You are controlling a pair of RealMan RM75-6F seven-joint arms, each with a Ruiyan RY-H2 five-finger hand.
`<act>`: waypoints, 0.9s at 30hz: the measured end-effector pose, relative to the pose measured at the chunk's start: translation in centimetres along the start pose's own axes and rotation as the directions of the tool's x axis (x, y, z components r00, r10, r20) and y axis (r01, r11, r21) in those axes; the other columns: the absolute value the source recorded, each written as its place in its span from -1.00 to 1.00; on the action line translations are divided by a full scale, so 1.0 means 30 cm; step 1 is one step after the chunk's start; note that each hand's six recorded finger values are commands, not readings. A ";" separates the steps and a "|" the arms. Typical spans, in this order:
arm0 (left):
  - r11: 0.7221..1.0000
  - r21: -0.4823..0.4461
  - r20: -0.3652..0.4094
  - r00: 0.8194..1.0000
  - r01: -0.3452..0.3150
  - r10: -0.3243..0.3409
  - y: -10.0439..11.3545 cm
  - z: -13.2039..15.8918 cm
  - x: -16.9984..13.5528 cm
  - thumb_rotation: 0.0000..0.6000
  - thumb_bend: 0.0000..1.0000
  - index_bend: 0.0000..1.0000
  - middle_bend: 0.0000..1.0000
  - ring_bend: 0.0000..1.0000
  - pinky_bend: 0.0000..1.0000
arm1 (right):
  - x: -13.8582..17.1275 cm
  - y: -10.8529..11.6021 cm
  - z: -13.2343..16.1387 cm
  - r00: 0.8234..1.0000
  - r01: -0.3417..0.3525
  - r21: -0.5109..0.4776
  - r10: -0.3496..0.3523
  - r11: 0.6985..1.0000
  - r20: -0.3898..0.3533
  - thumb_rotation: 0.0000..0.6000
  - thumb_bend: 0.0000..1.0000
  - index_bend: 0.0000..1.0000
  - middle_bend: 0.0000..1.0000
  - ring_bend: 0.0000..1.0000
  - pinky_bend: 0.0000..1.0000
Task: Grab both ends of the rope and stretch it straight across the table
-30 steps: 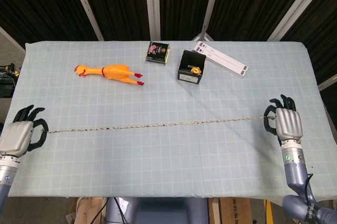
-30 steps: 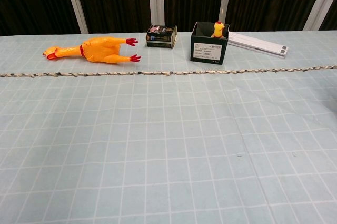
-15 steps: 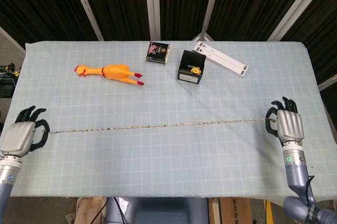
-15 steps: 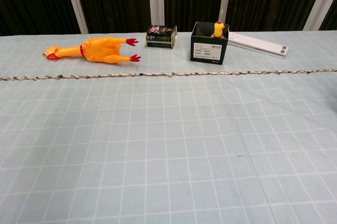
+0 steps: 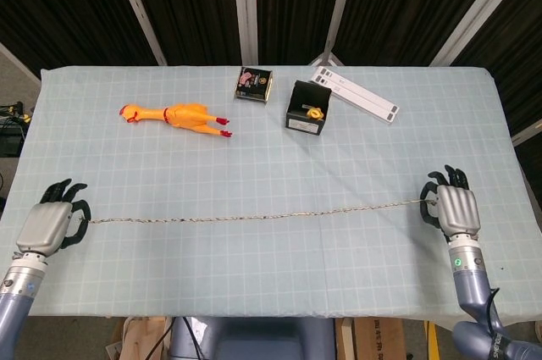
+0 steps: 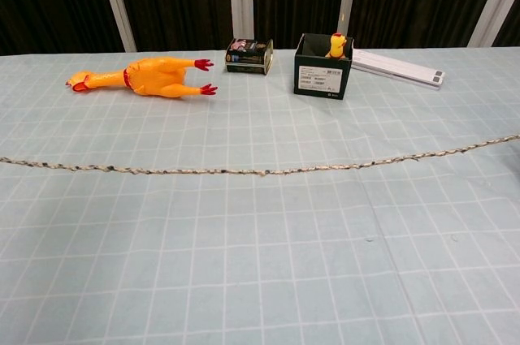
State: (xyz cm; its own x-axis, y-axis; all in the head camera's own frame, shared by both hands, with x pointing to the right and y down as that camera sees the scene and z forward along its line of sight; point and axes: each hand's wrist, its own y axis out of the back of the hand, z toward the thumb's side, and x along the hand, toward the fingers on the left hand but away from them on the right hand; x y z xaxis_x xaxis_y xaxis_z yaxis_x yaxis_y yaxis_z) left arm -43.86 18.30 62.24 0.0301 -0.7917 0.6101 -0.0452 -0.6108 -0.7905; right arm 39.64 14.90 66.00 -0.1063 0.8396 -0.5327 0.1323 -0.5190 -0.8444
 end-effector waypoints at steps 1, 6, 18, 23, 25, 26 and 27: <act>1.000 0.006 0.002 1.000 0.007 -0.007 -0.011 0.004 0.003 1.00 0.27 0.21 -0.74 -1.00 -1.00 | 0.001 -0.005 0.000 1.000 -0.002 0.002 0.002 1.000 0.001 1.00 0.03 0.16 -0.50 -0.98 -1.00; 0.999 0.025 0.006 1.000 0.030 -0.030 -0.051 0.019 0.013 1.00 0.27 0.20 -0.75 -1.00 -1.00 | 0.005 -0.017 -0.012 1.000 -0.011 0.009 0.010 1.000 0.017 1.00 0.03 0.16 -0.50 -0.98 -1.00; 0.996 0.068 -0.024 0.998 0.055 -0.054 -0.062 -0.001 0.017 1.00 -0.40 -0.32 -0.94 -1.00 -1.00 | 0.013 -0.032 -0.047 0.998 -0.053 0.036 0.051 0.998 0.048 1.00 0.04 -0.87 -0.85 -1.00 -1.00; 0.998 0.047 -0.036 0.998 0.045 -0.044 -0.034 -0.012 0.009 1.00 -0.45 -0.41 -0.97 -1.00 -1.00 | 0.026 -0.037 -0.064 0.995 -0.079 0.039 0.077 0.996 0.067 1.00 0.05 -1.00 -0.90 -1.00 -1.00; 0.999 0.033 -0.043 0.998 0.041 -0.040 -0.022 -0.018 0.002 1.00 -0.48 -0.44 -0.98 -1.00 -1.00 | 0.032 -0.035 -0.066 0.994 -0.081 0.030 0.079 0.996 0.070 1.00 0.05 -1.00 -0.91 -1.00 -1.00; 0.999 0.027 -0.046 0.998 0.039 -0.038 -0.016 -0.021 -0.002 1.00 -0.49 -0.45 -0.98 -1.00 -1.00 | 0.035 -0.033 -0.066 0.994 -0.080 0.024 0.079 0.996 0.070 1.00 0.05 -1.00 -0.92 -1.00 -1.00; 0.999 0.020 -0.048 0.998 0.036 -0.035 -0.009 -0.024 -0.006 1.00 -0.52 -0.48 -0.98 -1.00 -1.00 | 0.038 -0.030 -0.066 0.995 -0.079 0.016 0.077 0.997 0.071 1.00 0.05 -1.00 -0.93 -1.00 -1.00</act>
State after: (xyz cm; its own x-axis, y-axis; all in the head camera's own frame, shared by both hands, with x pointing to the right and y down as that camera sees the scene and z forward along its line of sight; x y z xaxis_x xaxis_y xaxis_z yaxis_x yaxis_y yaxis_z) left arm -44.57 18.61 62.39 -0.0165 -0.7690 0.6391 -0.0243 -0.6387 -0.7691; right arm 41.35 16.63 66.27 -0.1650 0.7836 -0.5990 0.1245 -0.5859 -0.8008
